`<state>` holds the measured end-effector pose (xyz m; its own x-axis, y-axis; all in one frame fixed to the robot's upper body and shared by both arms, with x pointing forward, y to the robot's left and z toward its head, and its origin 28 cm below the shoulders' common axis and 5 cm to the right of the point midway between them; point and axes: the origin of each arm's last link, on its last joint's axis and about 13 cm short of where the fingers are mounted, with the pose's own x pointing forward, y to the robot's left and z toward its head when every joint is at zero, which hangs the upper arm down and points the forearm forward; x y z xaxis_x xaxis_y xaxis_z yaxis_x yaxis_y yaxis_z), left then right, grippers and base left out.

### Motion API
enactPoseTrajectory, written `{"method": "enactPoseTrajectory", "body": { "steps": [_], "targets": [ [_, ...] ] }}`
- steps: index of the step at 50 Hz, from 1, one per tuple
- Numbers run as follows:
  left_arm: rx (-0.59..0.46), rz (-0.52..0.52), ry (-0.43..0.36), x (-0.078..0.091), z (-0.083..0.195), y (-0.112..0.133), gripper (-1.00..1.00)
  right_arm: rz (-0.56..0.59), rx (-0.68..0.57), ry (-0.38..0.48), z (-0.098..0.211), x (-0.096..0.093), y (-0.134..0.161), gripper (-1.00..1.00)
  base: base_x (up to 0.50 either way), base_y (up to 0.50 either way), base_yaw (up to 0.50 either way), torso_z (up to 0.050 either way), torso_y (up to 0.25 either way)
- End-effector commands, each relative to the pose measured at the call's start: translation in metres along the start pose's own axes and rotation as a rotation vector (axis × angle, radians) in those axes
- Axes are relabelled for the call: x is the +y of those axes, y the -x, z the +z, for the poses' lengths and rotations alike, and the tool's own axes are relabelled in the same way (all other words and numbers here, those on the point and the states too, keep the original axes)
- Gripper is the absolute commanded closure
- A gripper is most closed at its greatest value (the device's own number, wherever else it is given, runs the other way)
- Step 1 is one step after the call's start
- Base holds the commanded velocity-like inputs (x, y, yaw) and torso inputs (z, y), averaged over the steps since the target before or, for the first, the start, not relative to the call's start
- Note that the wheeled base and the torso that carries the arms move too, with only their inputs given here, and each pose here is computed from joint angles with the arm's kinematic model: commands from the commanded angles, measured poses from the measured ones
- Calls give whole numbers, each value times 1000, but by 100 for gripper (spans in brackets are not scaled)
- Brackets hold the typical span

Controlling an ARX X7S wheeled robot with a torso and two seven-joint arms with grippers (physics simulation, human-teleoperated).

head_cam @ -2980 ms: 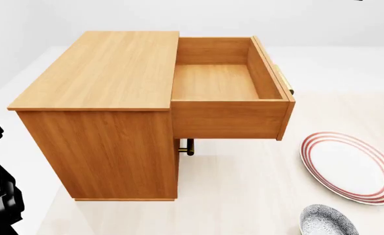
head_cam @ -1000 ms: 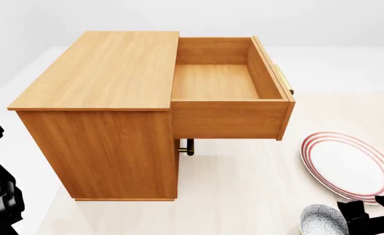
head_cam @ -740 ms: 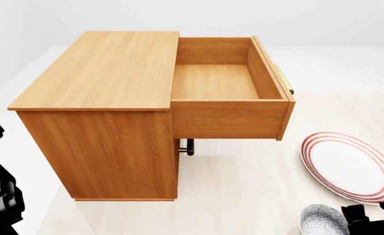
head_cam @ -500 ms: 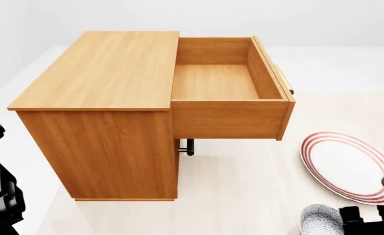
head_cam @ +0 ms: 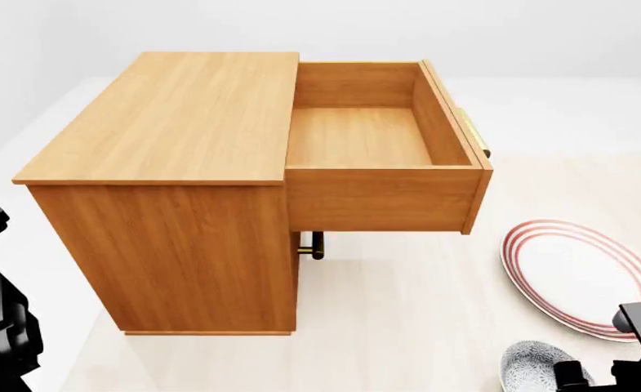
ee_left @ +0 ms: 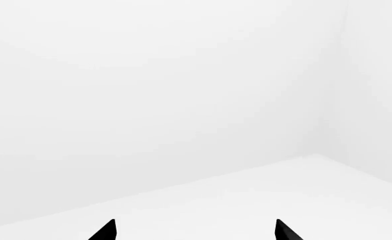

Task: Open the top drawer of the cabinet and put the bowl in it.

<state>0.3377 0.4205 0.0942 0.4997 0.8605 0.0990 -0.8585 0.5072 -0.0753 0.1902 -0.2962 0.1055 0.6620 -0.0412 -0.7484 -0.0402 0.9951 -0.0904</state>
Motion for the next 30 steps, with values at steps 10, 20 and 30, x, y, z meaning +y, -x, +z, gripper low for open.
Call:
{"method": "enactPoseTrajectory", "body": {
  "steps": [10, 20, 30],
  "targets": [
    [-1, -2, 0, -1, 0, 1, -100, 16, 63, 7, -13, 0, -13, -100, 0, 0, 0, 0, 0],
    [-3, -3, 0, -1, 0, 0, -100, 12, 66, -2, -15, -1, -14, -100, 0, 0, 0, 0, 0],
    [-3, -4, -1, -2, 0, 1, -100, 22, 66, -3, -16, 0, -15, -100, 0, 0, 0, 0, 0]
  ]
}}
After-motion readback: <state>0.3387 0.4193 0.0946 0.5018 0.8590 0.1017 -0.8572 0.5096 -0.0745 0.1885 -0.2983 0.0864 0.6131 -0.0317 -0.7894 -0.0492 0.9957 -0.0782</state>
